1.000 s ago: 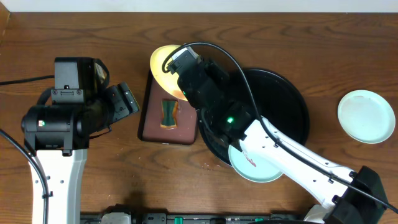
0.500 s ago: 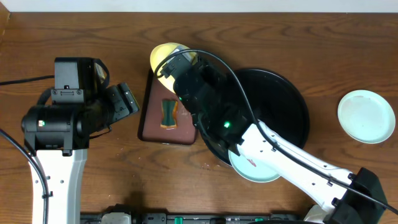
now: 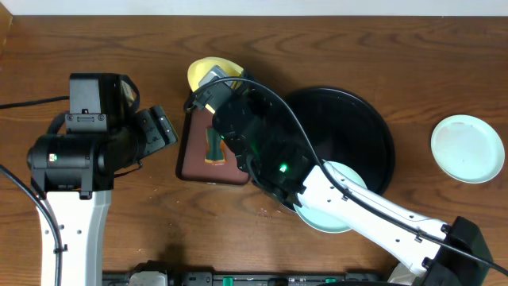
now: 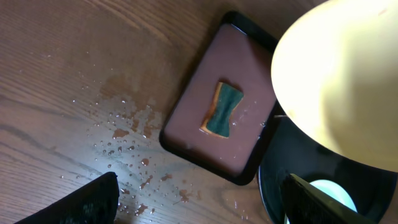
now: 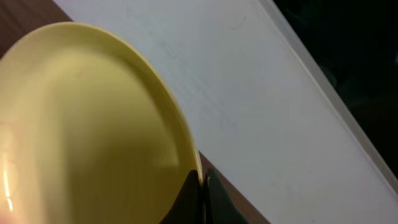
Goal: Clean dirty plates on tray and stack at the side
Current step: 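Lift the yellow plate with the right gripper and tilt it to drain, then carry the yellow plate right and stack it on the green plate, then grasp the pale green plate rim with right gripper, slide it to center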
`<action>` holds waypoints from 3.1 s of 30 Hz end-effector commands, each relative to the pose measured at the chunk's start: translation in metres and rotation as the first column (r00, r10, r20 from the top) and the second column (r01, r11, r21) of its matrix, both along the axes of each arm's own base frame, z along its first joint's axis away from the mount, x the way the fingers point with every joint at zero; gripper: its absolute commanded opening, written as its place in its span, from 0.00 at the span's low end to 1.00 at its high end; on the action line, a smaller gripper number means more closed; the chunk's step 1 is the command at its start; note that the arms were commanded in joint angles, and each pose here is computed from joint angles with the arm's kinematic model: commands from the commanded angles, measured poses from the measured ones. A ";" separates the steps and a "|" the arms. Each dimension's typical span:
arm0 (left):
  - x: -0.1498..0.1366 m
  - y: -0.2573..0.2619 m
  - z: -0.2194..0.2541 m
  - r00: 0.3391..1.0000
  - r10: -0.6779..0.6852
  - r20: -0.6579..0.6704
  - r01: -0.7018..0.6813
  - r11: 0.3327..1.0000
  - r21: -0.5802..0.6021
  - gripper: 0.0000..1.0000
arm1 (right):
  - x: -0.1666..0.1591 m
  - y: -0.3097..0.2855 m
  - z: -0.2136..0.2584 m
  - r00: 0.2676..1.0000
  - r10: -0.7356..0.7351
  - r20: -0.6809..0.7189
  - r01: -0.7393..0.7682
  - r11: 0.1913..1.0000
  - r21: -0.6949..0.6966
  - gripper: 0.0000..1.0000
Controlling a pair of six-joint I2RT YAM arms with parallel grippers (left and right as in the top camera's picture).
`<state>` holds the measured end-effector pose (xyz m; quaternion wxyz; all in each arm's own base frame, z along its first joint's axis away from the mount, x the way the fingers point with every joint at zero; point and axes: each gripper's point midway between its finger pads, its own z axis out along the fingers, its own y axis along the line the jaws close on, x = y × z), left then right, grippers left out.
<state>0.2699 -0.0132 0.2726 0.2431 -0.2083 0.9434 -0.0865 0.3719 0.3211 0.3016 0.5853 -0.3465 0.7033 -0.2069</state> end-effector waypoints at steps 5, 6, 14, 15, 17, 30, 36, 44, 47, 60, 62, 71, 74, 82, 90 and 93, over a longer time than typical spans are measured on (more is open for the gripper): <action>0.001 -0.001 0.008 1.000 0.004 0.020 -0.004 1.000 -0.011 0.84 | -0.005 -0.006 0.017 0.999 -0.019 0.036 0.019 1.000 0.003 0.01; 0.001 -0.001 0.008 1.000 0.004 0.021 -0.004 1.000 -0.011 0.84 | -0.005 -0.006 0.017 0.999 -0.020 0.036 0.019 1.000 0.003 0.01; 0.001 -0.001 0.008 1.000 0.004 0.020 -0.004 1.000 -0.011 0.84 | -0.005 -0.006 0.018 0.999 -0.021 0.037 0.021 1.000 0.003 0.01; 0.001 -0.001 0.008 1.000 0.004 0.020 -0.004 1.000 -0.011 0.84 | -0.005 -0.006 0.017 0.999 -0.021 0.037 0.021 1.000 0.003 0.01; 0.001 0.000 0.008 1.000 0.004 0.020 -0.004 1.000 -0.011 0.84 | -0.005 -0.006 0.017 0.999 -0.021 0.037 0.021 1.000 0.004 0.01; 0.001 -0.001 0.008 1.000 0.004 0.020 -0.004 1.000 -0.011 0.84 | 0.022 -0.049 -0.044 0.946 -0.051 -0.321 0.170 0.920 0.354 0.01; 0.001 0.000 0.008 1.000 0.004 0.020 -0.004 1.000 -0.011 0.84 | 0.045 -0.100 -0.046 0.789 0.182 -0.587 0.394 0.583 0.711 0.01; 0.001 -0.001 0.008 1.000 0.004 0.020 -0.004 1.000 -0.011 0.84 | 0.079 -0.291 -0.056 0.709 0.089 -0.700 0.688 0.132 0.714 0.01; 0.001 -0.001 0.008 1.000 0.004 0.020 -0.004 1.000 -0.011 0.84 | 0.069 -0.362 -0.071 0.662 -0.018 -0.749 0.749 0.009 0.662 0.01; 0.001 -0.001 0.008 1.000 0.004 0.020 -0.004 1.000 -0.011 0.84 | -0.068 -0.571 -0.186 0.147 -0.235 -0.961 0.880 -0.413 0.236 0.01; 0.001 -0.001 0.008 1.000 0.004 0.020 -0.004 1.000 -0.011 0.84 | -0.079 -0.579 -0.200 0.111 -0.212 -0.971 0.881 -0.431 0.194 0.01; 0.001 -0.001 0.008 1.000 0.004 0.020 -0.004 1.000 -0.011 0.84 | -0.101 -0.594 -0.224 0.028 -0.183 -0.983 0.871 -0.478 0.114 0.01; 0.001 0.000 0.008 1.000 0.004 0.020 -0.004 1.000 -0.011 0.84 | -0.102 -0.594 -0.224 0.026 -0.184 -0.983 0.871 -0.479 0.112 0.31; 0.001 -0.001 0.008 1.000 0.004 0.020 -0.004 1.000 -0.011 0.84 | -0.045 -0.528 -0.169 0.351 -0.045 -0.935 0.908 -0.230 0.351 0.52; 0.001 -0.001 0.008 1.000 0.004 0.020 -0.004 1.000 -0.011 0.84 | -0.030 -0.391 -0.145 0.312 0.027 -0.950 0.922 0.234 0.310 0.49; 0.001 0.000 0.008 1.000 0.004 0.020 -0.004 1.000 -0.011 0.84 | -0.047 -0.359 -0.167 0.167 -0.103 -0.981 0.911 0.397 0.113 0.49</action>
